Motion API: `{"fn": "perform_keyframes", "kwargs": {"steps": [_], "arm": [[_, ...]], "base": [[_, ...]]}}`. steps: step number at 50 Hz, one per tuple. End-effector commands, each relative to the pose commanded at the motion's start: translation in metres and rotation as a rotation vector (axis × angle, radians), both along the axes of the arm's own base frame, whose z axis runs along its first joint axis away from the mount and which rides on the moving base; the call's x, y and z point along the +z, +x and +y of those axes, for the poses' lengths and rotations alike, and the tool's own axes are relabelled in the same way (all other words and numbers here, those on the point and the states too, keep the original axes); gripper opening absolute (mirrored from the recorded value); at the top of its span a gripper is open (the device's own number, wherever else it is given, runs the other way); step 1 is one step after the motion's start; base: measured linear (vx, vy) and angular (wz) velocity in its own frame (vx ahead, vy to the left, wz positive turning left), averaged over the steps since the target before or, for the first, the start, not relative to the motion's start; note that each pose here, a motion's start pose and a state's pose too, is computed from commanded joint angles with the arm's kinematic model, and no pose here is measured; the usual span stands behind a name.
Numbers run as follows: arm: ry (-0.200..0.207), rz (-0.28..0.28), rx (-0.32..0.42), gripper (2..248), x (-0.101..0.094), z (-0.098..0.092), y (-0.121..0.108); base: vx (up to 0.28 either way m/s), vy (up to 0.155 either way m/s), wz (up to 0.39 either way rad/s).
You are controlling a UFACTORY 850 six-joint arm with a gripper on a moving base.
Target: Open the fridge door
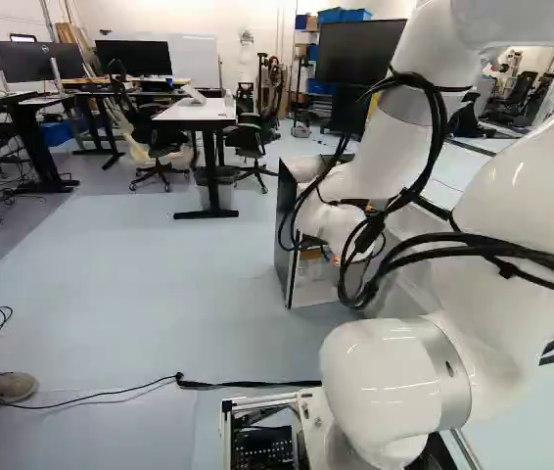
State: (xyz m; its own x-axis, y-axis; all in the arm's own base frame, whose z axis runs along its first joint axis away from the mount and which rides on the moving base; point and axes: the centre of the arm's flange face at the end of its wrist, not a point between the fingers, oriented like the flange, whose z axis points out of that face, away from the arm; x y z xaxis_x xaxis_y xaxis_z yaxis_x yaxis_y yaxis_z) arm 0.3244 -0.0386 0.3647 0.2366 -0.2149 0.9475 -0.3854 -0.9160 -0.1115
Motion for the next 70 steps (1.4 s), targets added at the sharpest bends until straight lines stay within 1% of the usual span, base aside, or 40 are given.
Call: {"fn": "perform_keyframes", "kwargs": {"steps": [17,34,51,70], "arm": [[-0.032,0.016,0.15,247,0.003,0.015,-0.019],[-0.062,0.03,0.265,247,0.003,0.026,-0.034],[-0.086,0.04,0.344,247,0.002,0.034,-0.046],[-0.102,0.046,0.391,247,0.001,0.038,-0.053]], "base": [[0.0,0.0,0.0],[0.0,0.0,0.0],[0.0,0.0,0.0],[0.0,0.0,0.0]]}}
